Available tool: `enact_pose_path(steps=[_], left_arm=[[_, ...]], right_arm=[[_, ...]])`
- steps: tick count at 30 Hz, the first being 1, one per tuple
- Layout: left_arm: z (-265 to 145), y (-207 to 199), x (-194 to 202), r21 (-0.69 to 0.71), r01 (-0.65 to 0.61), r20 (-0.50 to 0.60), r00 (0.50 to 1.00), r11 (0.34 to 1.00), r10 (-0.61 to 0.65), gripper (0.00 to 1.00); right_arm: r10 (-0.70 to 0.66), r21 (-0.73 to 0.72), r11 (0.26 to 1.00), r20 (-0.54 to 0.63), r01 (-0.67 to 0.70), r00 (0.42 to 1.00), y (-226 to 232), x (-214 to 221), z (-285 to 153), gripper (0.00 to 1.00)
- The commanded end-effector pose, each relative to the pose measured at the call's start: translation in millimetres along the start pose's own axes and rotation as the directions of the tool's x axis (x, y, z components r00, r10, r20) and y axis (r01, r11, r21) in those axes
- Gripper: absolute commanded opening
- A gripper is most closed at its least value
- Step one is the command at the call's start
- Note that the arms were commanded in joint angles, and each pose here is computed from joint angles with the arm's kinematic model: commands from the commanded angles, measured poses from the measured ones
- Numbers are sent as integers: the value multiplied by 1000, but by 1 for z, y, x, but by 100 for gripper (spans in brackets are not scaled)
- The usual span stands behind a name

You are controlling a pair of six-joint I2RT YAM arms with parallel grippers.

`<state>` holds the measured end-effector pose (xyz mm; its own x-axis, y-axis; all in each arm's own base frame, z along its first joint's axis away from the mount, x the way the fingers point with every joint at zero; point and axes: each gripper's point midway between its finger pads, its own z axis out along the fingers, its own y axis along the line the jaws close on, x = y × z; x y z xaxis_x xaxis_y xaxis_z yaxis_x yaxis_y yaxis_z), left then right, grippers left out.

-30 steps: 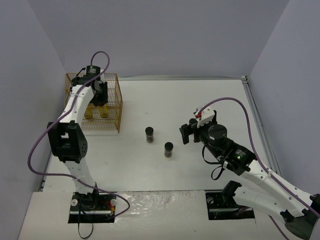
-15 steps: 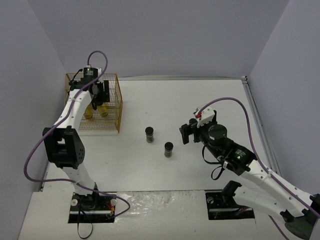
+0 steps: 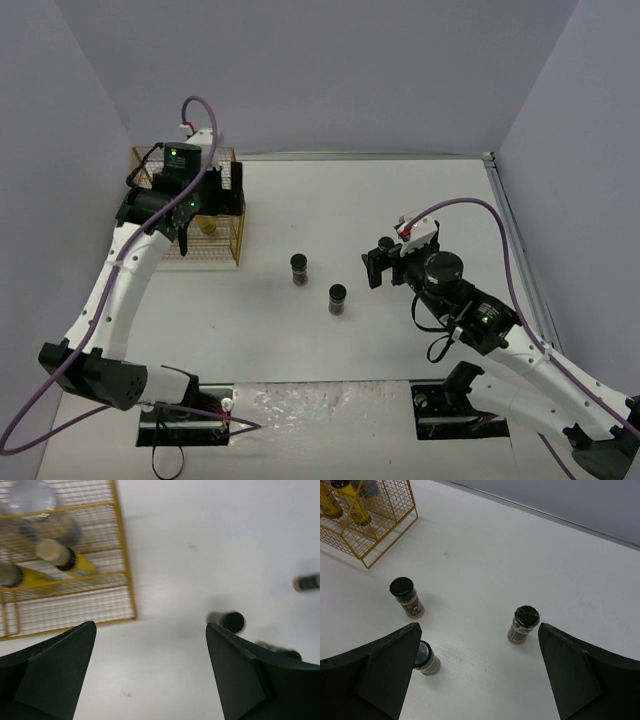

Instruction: Organize the condiment bottles

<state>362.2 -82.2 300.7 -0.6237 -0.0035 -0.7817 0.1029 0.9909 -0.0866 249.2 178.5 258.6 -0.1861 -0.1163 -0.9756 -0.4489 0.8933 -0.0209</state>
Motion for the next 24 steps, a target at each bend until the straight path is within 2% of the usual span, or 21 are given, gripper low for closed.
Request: enact_pose_path(steps=[1,5,11,20,24], left_arm=[[-11,-75,44,190,-43,-52,997,981,54,90],[4,-118,84,250,-102,-94,987,963,129,91],[35,-165,110,294,-165,-110,973,941,205,85],[78,-175,135,255,-201,-188,949,946,252,84],[92,-172,145,226,-219,-219,938,949,268,80]], right_arm=[[40,-1,999,85,-40,996,-1,-25,-3,100],[46,-6,999,90,-45,995,0,-27,-4,100],[51,-12,999,90,-50,995,1,-27,-6,100],[62,-19,998,79,-61,995,1,-26,-9,100],[68,-25,997,80,-66,994,2,-25,-11,100]])
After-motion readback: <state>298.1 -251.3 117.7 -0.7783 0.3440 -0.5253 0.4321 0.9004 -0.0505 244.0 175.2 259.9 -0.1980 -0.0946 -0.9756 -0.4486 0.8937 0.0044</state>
